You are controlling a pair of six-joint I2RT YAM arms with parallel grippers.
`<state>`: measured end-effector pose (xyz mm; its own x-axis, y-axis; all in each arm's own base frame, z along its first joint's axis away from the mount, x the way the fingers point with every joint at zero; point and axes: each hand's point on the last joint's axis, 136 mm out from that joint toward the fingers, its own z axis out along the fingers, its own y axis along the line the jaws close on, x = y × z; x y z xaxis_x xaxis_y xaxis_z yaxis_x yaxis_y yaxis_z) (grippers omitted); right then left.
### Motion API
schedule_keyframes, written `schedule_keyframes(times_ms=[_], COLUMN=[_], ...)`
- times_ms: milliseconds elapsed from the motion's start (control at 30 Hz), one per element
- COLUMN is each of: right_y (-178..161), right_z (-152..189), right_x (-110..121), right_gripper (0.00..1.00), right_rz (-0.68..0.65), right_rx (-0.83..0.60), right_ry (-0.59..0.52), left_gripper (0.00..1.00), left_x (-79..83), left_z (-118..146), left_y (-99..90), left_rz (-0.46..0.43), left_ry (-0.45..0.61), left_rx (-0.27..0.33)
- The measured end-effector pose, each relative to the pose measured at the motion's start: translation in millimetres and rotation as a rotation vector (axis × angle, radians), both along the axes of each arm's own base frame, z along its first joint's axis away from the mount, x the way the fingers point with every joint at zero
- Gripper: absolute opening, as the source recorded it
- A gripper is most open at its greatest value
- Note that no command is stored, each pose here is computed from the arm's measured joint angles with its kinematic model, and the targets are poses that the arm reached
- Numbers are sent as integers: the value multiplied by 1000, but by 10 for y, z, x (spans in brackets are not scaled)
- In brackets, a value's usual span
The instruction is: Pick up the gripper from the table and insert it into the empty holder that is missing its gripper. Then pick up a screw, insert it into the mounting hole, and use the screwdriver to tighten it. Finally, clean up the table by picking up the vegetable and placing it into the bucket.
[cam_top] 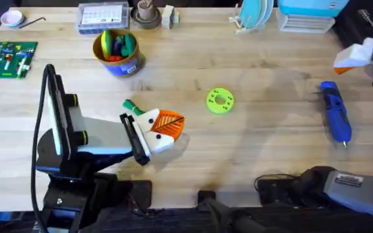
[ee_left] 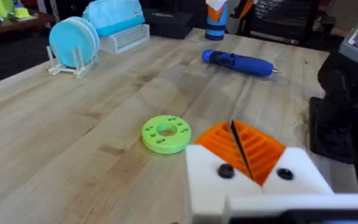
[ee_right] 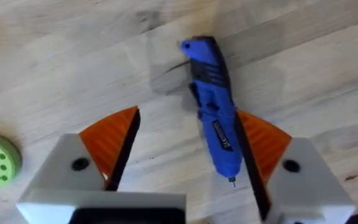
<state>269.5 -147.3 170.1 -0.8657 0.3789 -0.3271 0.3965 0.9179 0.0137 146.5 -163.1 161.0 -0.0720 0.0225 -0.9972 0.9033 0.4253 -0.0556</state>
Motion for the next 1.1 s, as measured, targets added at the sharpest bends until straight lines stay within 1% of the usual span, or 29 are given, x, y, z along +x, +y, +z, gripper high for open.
schedule_keyframes(times_ms=[100, 167, 400, 600, 833, 1100], right_y=[-189, -275, -331, -327, -383, -397], right_z=[-146, -245, -656, -967, -1058, -1197], right_x=[-3, 9, 41, 18, 57, 36], right_gripper=[993, 993, 994, 994, 994, 994], right_rz=[-10, 11, 224, 358, 488, 527], right_rx=[19, 23, 44, 77, 40, 52], right_ry=[21, 38, 147, 229, 242, 278], left_gripper=[4, 4, 4, 4, 4, 4], left_x=[0, 0, 1, 1, 6, 6], left_z=[-1, 1, 1, -1, 0, 0], left_y=[0, 0, 1, 1, 3, 3], left_rz=[0, 0, 1, 3, 7, 7], left_ry=[2, 3, 6, 36, 52, 55], left_rx=[-1, -1, -3, -17, -24, -26])
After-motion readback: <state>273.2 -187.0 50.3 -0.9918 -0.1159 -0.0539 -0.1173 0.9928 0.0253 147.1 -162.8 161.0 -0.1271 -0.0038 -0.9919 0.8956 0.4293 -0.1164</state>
